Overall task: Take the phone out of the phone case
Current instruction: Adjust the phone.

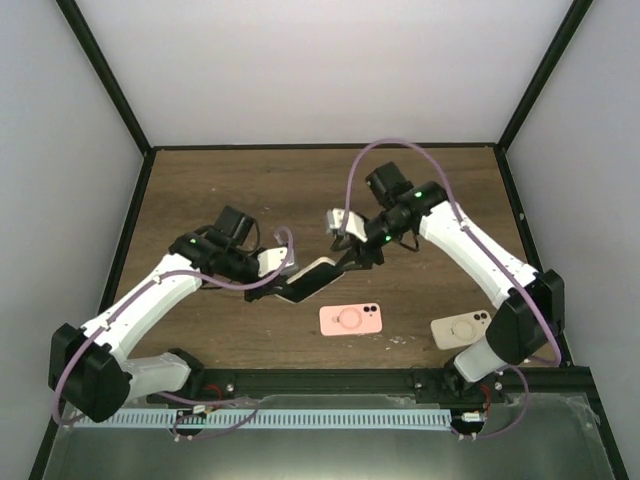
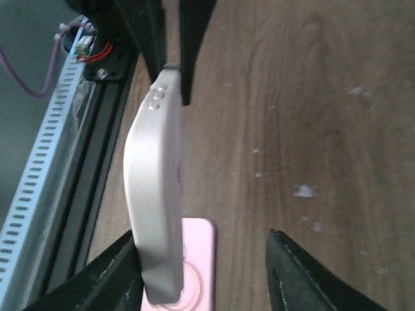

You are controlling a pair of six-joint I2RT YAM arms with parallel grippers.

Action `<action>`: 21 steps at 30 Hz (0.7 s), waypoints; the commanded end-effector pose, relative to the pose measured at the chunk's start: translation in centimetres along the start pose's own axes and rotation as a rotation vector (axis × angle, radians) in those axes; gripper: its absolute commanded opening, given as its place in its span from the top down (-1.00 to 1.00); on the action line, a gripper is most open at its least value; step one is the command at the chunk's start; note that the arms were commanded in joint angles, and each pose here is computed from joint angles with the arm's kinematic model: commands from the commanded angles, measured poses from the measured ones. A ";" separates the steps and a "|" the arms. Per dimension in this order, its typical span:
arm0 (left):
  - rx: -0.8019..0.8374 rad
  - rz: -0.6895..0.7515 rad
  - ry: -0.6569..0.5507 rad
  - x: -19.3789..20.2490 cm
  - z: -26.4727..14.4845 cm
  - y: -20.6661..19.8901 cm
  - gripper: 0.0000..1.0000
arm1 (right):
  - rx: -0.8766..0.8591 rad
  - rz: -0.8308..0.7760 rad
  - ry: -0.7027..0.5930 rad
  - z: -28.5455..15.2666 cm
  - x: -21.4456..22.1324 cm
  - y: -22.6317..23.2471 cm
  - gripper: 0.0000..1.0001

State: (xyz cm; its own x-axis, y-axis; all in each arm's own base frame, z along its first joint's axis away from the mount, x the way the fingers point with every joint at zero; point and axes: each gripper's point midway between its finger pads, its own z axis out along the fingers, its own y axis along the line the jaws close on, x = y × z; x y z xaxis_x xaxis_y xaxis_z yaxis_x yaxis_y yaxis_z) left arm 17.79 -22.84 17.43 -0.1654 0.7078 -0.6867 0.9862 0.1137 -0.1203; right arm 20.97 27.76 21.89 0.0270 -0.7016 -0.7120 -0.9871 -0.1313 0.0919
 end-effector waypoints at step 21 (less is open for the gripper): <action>0.325 -0.424 -0.632 -10.9 -7.6 5.9 1.00 | -0.060 0.327 -0.715 -13.0 -10.0 -6.4 -0.82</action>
State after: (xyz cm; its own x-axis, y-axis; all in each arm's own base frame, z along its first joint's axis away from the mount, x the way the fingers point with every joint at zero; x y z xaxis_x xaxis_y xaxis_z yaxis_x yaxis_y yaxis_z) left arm 24.73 -25.20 25.26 -0.5999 0.2226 -0.7685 0.7995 0.1303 -0.5864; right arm 30.98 25.83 34.44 -0.3472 -0.1543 -0.9250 -0.9377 0.0688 0.3405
